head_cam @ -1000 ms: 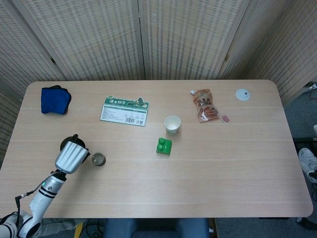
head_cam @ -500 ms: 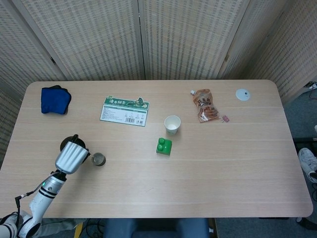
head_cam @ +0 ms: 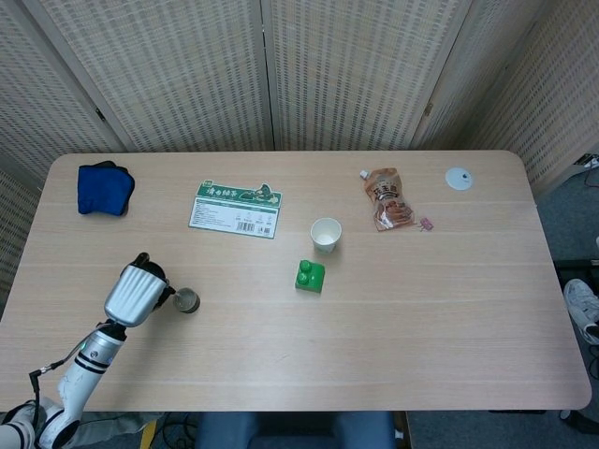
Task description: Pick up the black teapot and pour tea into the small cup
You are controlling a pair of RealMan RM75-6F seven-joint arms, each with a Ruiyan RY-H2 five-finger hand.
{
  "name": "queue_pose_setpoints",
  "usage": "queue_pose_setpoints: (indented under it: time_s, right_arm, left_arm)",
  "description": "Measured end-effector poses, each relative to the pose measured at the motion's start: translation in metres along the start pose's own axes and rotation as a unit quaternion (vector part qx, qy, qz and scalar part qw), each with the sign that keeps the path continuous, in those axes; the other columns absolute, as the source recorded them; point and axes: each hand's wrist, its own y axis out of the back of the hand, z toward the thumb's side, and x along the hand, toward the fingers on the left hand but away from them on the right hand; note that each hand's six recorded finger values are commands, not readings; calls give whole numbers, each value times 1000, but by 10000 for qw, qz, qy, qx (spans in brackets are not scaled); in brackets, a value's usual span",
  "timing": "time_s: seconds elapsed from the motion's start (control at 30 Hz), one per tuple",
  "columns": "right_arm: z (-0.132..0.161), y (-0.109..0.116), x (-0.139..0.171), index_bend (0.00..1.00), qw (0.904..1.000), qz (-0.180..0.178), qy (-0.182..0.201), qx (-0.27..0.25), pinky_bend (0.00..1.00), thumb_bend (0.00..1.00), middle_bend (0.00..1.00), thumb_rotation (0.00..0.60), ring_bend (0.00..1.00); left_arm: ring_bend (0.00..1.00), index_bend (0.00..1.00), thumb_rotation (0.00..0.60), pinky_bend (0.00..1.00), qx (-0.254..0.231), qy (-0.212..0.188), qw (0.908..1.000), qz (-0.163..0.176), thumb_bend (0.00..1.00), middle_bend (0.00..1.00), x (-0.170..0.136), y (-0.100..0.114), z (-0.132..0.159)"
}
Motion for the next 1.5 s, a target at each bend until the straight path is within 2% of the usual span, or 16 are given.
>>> queue_pose_setpoints:
  time_s: [0.23, 0.4, 0.53, 0.7, 0.83, 0.97, 1.07, 1.17, 1.37, 1.4, 1.5]
  right_arm:
    - [0, 0, 0, 103, 10000, -4, -5, 1, 202, 75, 95, 600, 84]
    - [0, 0, 0, 103, 10000, -8, -5, 0, 202, 74, 95, 600, 84]
    - [1, 0, 0, 103, 10000, -1, -3, 2, 202, 74, 95, 600, 84]
    - [1, 0, -1, 103, 10000, -10, -1, -1, 202, 74, 95, 600, 84]
    - [1, 0, 0, 103, 10000, -3, -5, 2, 202, 74, 95, 600, 84]
    - [0, 0, 0, 103, 10000, 1, -14, 1, 202, 74, 95, 600, 84]
    - [0, 0, 0, 103, 10000, 2, -14, 1, 202, 75, 95, 600, 84]
    - [0, -1, 0, 103, 10000, 14, -17, -2, 202, 75, 95, 600, 84]
    - [0, -3, -1, 103, 10000, 25, -5, -8, 202, 75, 95, 600, 84]
    - [0, -3, -1, 103, 10000, 28, -4, -9, 202, 75, 95, 600, 84]
    - [1, -3, -1, 103, 10000, 34, -1, -9, 202, 74, 95, 600, 84]
  left_arm:
    - [959, 1000, 574, 374, -250, 40, 9996, 89, 373, 1000, 1, 2, -1]
    - [958, 1000, 574, 374, -796, 228, 9965, 103, 373, 1000, 3, 3, -5]
    - [954, 1000, 577, 374, -1263, 399, 9911, 122, 373, 1000, 5, 5, -9]
    - [953, 1000, 567, 374, -1955, 646, 9785, 139, 372, 1000, 8, 8, -14]
    - [951, 1000, 510, 374, -2534, 857, 9635, 132, 372, 1000, 11, 10, -19]
    - [950, 1000, 414, 374, -3013, 1071, 9475, 42, 371, 1000, 16, 10, -23]
    - [949, 1000, 357, 374, -3104, 1119, 9440, 22, 369, 1000, 18, 10, -25]
    - [949, 1000, 262, 374, -3189, 1167, 9406, -6, 341, 1000, 20, 9, -26]
    - [949, 1000, 179, 374, -3477, 1412, 9268, -156, 256, 1000, 28, 0, -31]
    - [948, 1000, 155, 374, -3492, 1435, 9259, -160, 241, 1000, 29, -1, -32]
    - [942, 1000, 141, 374, -3479, 1476, 9257, -160, 222, 1000, 34, -3, -36]
